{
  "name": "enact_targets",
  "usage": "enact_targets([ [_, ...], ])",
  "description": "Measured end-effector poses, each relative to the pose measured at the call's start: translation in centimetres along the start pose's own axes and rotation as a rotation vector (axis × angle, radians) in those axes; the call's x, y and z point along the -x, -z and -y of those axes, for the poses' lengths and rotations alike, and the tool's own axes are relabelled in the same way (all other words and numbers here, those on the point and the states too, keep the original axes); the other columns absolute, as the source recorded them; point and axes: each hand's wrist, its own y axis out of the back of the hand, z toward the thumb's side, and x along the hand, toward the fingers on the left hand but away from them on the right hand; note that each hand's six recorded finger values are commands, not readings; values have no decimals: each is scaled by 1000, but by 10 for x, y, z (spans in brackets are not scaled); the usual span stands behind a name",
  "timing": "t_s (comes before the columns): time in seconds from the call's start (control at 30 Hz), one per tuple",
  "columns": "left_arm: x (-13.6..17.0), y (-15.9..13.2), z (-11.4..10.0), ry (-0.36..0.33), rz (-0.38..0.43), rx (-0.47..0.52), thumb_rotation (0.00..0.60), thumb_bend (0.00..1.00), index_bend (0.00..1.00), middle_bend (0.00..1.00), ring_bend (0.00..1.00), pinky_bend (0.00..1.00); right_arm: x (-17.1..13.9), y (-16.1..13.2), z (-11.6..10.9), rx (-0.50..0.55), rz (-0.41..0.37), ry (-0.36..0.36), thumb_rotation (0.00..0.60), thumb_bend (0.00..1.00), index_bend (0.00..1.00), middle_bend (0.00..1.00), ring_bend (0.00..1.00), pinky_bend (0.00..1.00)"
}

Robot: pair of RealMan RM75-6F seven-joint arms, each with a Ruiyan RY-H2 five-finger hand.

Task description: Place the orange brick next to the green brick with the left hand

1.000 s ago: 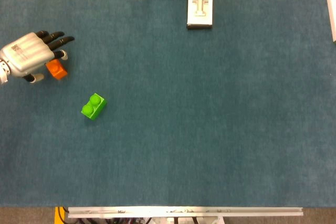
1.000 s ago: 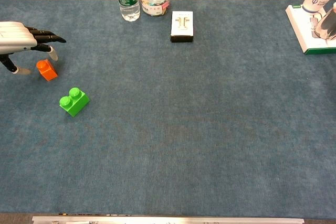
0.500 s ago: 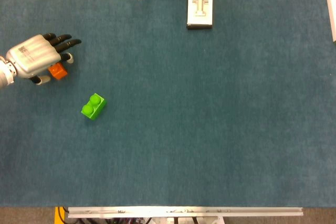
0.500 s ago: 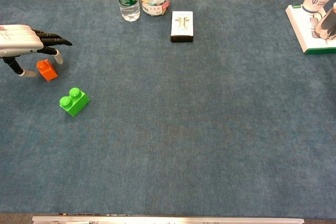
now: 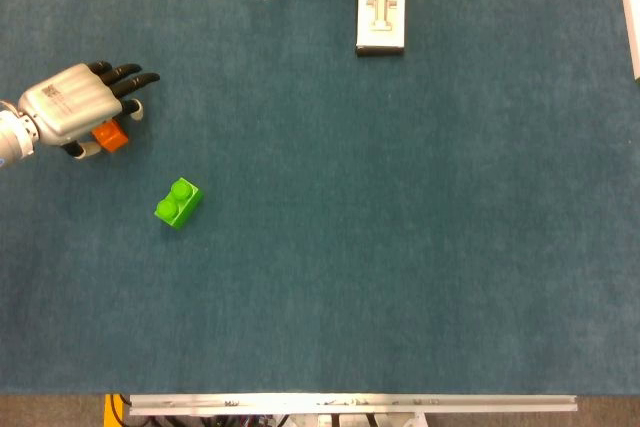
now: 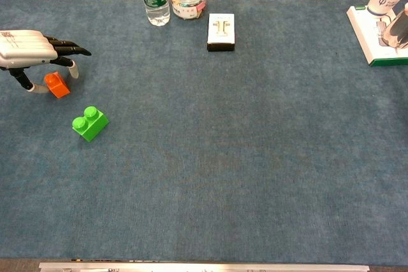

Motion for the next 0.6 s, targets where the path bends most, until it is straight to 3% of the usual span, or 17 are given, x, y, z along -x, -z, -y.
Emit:
enact_targets([
  [0.6, -2, 3, 4, 18, -22, -5, 600, 254, 323, 0, 0, 189, 0, 1, 1, -5, 4, -3, 600, 435, 632, 548, 418, 462],
])
